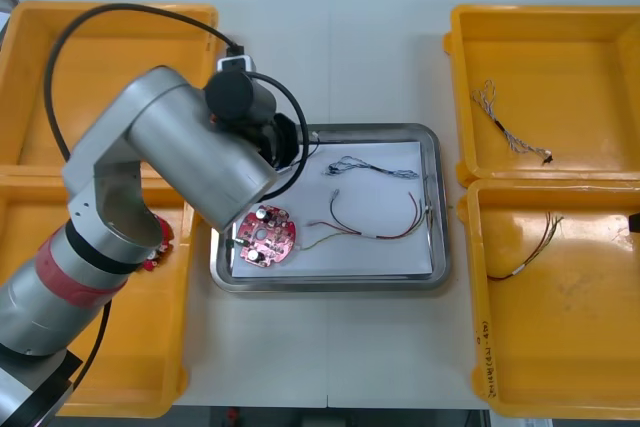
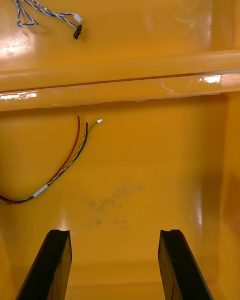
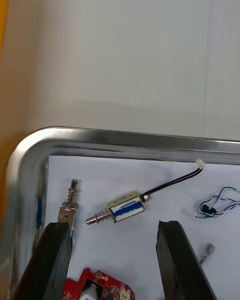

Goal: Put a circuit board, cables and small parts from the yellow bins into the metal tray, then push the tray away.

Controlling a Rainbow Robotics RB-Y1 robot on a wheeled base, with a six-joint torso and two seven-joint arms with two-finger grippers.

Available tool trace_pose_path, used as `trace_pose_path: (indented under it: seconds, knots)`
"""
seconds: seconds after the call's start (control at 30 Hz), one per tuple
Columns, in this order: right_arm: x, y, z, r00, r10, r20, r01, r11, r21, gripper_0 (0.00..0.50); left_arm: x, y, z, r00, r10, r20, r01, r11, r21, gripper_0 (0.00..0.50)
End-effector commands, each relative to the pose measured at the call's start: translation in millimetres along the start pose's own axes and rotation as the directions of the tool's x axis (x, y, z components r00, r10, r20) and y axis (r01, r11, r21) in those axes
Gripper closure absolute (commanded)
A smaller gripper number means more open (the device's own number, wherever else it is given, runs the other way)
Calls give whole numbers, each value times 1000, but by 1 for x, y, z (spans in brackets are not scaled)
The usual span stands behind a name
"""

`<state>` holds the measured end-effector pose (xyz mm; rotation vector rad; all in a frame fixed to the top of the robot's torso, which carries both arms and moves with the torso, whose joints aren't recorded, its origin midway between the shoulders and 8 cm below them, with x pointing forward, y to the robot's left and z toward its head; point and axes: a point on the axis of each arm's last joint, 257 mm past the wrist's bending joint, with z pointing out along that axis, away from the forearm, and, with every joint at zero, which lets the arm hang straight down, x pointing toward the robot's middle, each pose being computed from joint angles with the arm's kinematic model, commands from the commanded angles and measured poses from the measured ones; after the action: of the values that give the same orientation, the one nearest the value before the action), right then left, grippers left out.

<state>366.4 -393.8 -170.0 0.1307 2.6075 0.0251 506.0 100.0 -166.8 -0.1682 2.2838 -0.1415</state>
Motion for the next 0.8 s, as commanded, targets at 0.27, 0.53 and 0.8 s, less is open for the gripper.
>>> trace_pose_path:
  seconds: [0.27, 0.53, 0.8]
  knots:
    - [2, 0, -6, 1000, 12, 9, -12, 1000, 20, 0, -39, 70, -65, 996, 73, -49, -74, 997, -12, 0]
    - [-6, -1, -19, 998, -50, 29, 48, 998, 52, 0, -49, 123, -98, 983, 134, -127, -138, 990, -25, 0]
    - [-11, 39, -32, 974, -222, 41, 221, 975, 13, 0, -53, 159, -114, 979, 143, -145, -145, 989, 2, 0]
